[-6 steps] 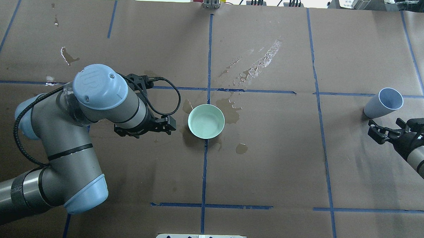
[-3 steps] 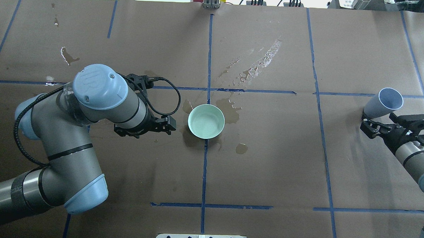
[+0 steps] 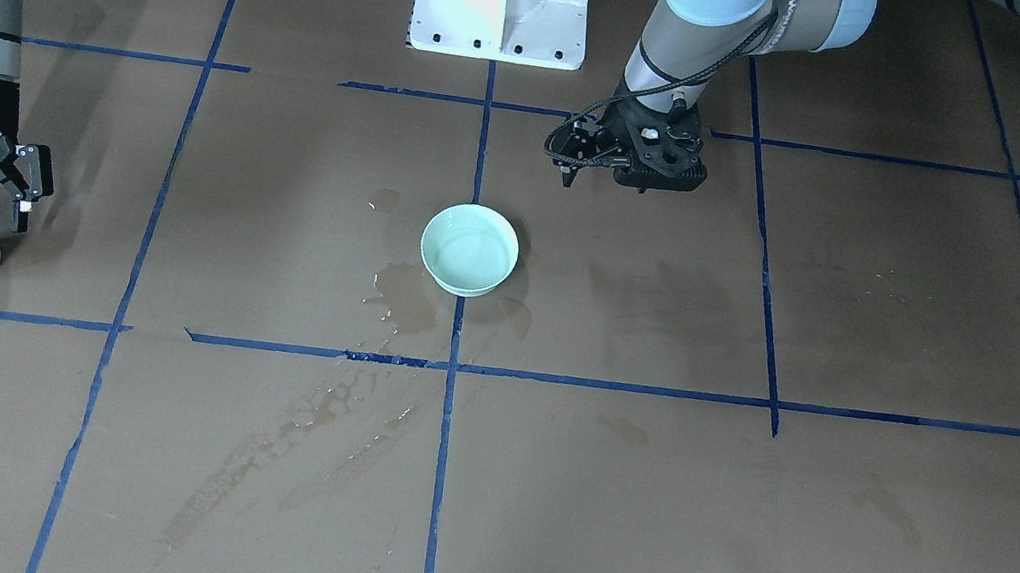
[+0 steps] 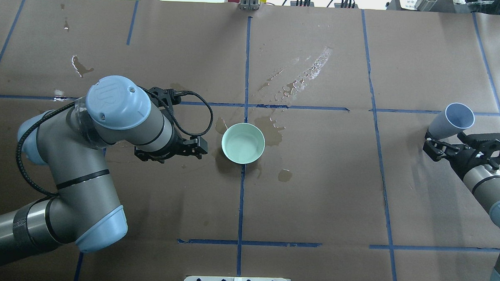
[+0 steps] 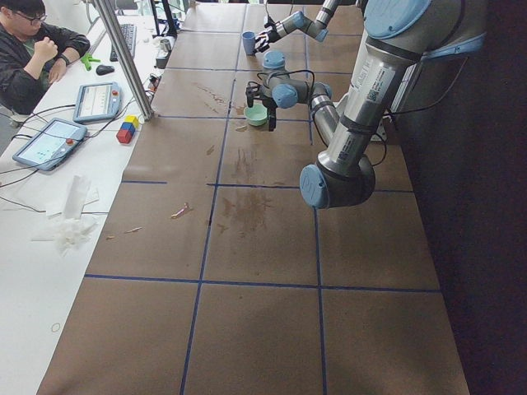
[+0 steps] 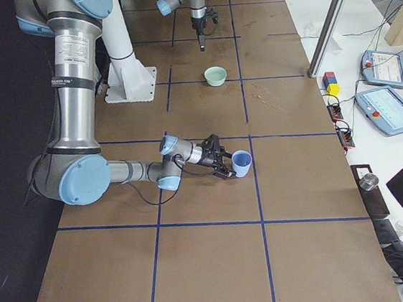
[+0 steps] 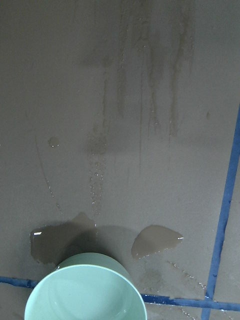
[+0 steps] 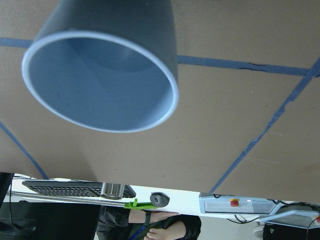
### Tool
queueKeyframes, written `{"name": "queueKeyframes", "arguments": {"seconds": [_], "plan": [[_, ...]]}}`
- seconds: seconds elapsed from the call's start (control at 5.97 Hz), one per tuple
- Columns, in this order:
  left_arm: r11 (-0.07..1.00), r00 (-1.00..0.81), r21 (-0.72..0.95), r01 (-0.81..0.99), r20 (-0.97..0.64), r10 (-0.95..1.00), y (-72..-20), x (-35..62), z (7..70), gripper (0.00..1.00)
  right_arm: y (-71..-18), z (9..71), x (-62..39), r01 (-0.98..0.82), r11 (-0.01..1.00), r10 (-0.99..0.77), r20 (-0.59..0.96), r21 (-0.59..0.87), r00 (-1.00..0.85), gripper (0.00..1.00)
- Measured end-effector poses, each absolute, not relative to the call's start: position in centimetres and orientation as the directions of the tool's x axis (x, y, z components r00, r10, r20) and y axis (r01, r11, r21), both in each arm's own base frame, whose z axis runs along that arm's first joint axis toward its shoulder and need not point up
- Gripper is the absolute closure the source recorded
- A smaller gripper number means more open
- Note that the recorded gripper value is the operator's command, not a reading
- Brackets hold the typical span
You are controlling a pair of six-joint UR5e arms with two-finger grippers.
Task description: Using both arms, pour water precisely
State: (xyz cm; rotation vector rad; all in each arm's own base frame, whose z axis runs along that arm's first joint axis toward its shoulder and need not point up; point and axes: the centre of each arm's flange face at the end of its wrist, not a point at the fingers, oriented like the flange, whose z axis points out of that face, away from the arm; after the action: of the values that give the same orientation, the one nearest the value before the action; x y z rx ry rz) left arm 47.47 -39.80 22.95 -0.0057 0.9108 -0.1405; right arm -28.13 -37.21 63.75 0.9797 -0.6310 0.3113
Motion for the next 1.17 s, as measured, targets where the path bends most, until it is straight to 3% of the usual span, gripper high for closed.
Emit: {"name": "queueKeyframes", "arguments": {"seconds": [1.17], "plan": [[0.991, 0.604, -0.066, 0.119, -0.787, -0.125, -39.7, 47.5, 22.9, 0.0, -38.7, 63.4, -27.2, -0.556, 0.479, 0.017, 0.627, 0.679, 0.779, 0.0]]}}
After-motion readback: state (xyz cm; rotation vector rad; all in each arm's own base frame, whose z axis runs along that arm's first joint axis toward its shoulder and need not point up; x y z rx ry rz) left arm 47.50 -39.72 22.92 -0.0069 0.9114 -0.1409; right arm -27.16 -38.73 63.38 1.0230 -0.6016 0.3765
